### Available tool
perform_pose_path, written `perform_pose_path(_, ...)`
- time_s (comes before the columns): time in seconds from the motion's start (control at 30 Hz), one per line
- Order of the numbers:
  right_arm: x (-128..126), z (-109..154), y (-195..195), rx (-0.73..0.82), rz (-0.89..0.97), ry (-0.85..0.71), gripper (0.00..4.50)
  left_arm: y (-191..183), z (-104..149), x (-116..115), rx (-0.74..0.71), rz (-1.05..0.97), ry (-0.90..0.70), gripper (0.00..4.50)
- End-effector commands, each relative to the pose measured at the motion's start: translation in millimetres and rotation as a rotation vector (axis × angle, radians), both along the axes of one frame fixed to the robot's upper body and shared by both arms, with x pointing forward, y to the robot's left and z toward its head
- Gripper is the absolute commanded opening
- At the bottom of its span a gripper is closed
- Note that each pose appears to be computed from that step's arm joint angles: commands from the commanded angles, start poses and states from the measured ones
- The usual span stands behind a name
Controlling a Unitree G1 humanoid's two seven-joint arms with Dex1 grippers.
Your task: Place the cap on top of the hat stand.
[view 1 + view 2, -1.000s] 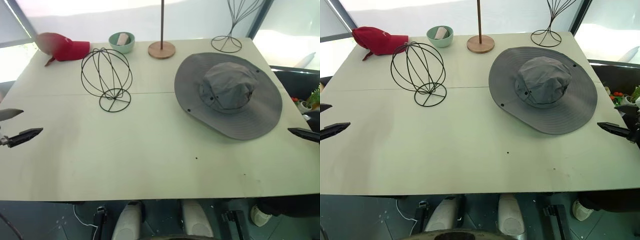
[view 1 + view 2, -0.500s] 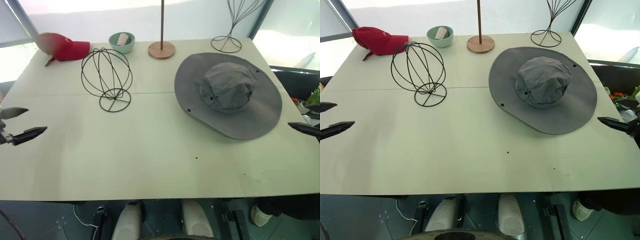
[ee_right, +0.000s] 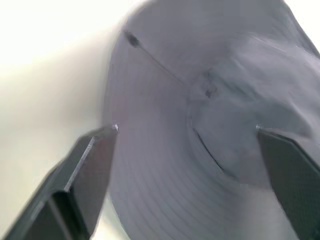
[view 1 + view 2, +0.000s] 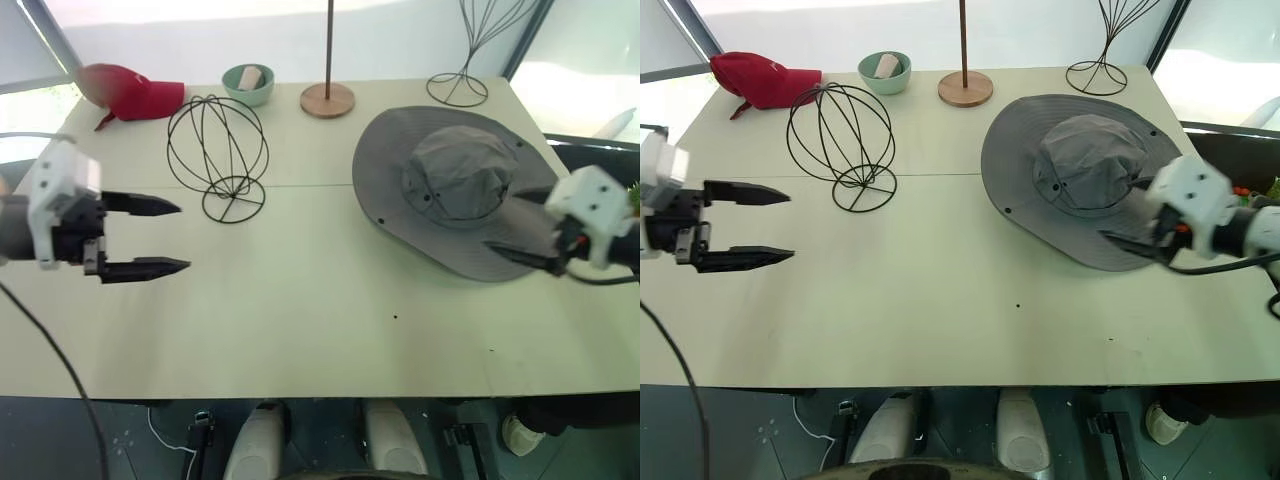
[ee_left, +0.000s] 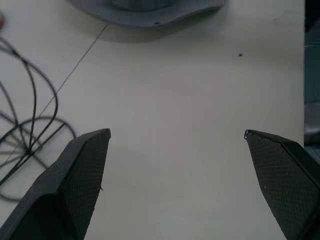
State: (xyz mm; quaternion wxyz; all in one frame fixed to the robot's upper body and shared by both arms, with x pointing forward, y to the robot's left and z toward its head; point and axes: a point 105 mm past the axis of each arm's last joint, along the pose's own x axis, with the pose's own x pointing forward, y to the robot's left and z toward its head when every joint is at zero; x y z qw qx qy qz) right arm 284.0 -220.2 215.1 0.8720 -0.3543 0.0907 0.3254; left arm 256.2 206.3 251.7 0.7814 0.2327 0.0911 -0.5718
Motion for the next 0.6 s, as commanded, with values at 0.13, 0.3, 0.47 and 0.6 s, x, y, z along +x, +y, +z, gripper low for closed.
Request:
perform_pose_path(0.13,7.7,-25.3,38.6,0.023,-0.141,-0.042,4.47,-27.3,-3.0,5.8,-0.022,-0.139,0.031,4.5)
perform_pose_path(0.3,13.9,-48.3,57.0,0.006,-0.192,-0.031,4.47,-40.3,-2.6,12.8,-0.027,-0.196,0.033,4.5)
perform_pose_path(0.47,36.1,-68.9,42.7,-0.18,-0.32,-0.139,4.47,-47.8,-2.1,18.0,-0.022,-0.218,0.015,4.5)
perform_pose_path(0.6,50.7,-75.8,29.7,-0.276,-0.409,-0.236,4.47,-48.7,-0.4,17.0,-0.025,-0.221,0.0,4.5)
